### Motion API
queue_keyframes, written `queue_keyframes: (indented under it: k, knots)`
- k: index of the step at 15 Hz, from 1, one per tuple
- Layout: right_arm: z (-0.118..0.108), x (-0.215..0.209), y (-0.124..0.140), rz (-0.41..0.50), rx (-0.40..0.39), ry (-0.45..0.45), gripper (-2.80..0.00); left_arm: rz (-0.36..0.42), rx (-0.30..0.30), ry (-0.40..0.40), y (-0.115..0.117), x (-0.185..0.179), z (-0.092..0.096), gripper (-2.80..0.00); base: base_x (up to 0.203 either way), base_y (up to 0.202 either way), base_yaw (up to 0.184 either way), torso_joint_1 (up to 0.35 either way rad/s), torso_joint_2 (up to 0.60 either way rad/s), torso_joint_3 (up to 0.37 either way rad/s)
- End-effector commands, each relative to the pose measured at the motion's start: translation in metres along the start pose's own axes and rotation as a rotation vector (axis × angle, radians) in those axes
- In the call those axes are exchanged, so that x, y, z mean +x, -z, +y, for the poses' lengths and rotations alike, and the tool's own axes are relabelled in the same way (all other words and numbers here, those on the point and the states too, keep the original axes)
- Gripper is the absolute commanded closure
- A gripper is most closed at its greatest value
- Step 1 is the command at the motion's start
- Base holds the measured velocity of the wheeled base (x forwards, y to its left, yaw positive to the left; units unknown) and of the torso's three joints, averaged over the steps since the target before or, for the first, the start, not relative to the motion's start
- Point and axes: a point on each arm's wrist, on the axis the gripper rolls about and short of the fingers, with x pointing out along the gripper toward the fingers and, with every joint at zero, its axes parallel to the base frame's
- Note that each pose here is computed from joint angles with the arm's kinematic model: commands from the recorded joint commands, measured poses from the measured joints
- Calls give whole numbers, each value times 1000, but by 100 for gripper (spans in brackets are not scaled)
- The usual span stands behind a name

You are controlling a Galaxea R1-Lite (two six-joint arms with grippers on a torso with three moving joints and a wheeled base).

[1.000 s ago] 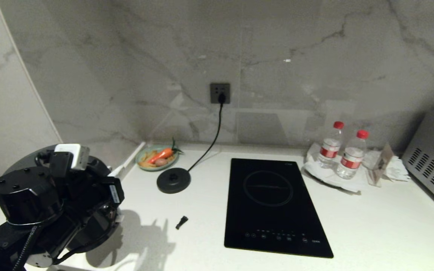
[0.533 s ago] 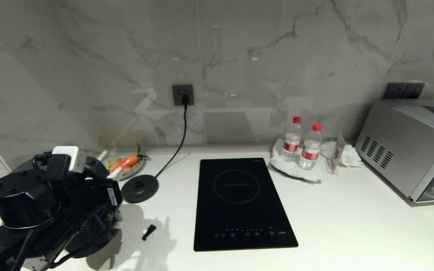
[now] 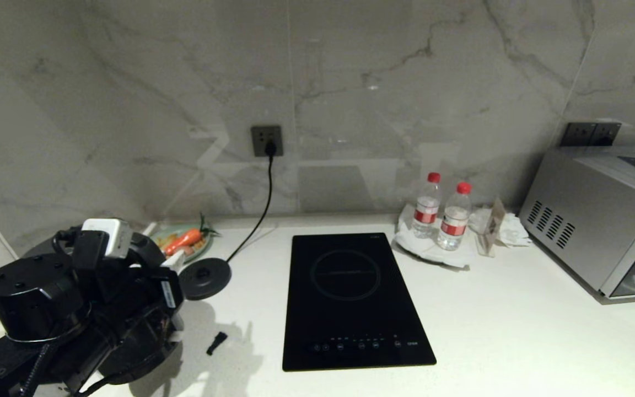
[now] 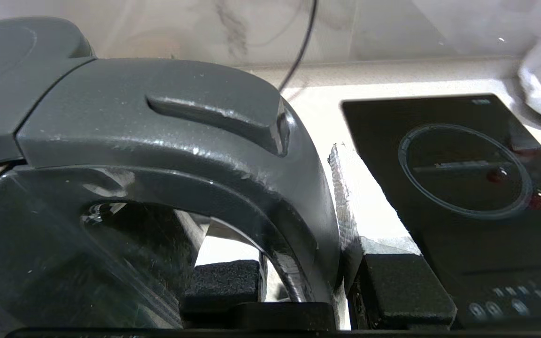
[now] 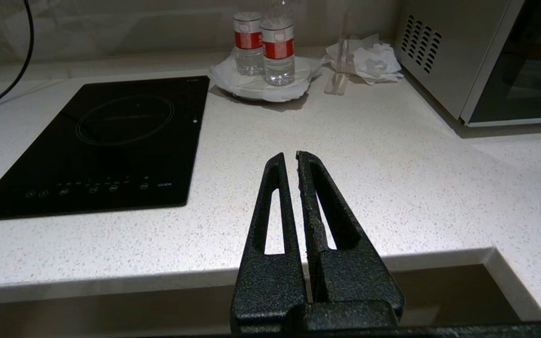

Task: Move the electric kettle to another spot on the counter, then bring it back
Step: Place it on the power base

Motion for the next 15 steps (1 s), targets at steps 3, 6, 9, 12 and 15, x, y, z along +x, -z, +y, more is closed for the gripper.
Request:
queue_keyframes:
  k: [3,6,9,12,15]
  knots:
    - [0,0,0,0,1,0,0,-11,-3,6,-1,1,-2,0,165,0,0,7,-3,0]
    - [0,0,0,2,1,0,0,-5,1,2,0,1,-2,0,202,0,-1,5,2,1]
    - [0,0,0,0,-1,0,0,-3,1,4,0,0,-2,0,84,0,5,3,5,2]
    - [0,0,0,0,1,1,0,5,4,1,2,4,-3,0,0,0,0,-10,2,5]
    - [0,0,0,0,1,1,0,-1,-1,1,1,13,-6,0,0,0,0,0,0,0]
